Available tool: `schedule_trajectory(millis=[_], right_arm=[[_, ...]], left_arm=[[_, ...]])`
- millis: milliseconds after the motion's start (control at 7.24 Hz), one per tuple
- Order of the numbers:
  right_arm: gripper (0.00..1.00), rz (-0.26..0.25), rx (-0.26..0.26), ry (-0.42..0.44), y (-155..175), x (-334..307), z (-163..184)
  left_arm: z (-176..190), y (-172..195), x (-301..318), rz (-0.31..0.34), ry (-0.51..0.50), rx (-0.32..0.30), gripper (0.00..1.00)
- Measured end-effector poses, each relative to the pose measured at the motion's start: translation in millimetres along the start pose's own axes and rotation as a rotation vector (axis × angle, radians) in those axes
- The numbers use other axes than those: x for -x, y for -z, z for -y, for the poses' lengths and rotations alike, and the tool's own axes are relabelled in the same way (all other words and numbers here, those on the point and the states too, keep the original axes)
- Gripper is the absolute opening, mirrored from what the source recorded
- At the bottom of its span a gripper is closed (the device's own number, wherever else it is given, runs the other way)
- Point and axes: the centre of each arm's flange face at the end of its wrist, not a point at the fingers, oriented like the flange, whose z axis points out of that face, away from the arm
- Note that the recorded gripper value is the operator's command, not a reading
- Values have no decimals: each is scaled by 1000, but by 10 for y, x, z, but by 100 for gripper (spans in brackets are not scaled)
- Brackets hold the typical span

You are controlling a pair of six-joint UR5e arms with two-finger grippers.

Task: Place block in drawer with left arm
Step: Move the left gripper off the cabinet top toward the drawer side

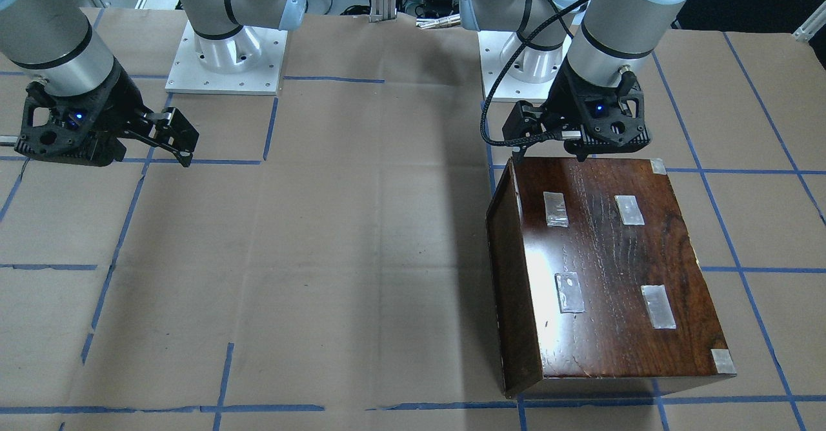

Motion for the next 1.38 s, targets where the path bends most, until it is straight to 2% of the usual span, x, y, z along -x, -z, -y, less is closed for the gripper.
schedule_trajectory(millis=[967, 1382], right_arm=[[100, 0, 1, 0, -4, 0, -1], [100, 0, 1, 0, -4, 0, -1]], left_arm=[[109, 15, 58, 1, 12, -6, 99], [260, 119, 459, 4, 16, -35, 99]])
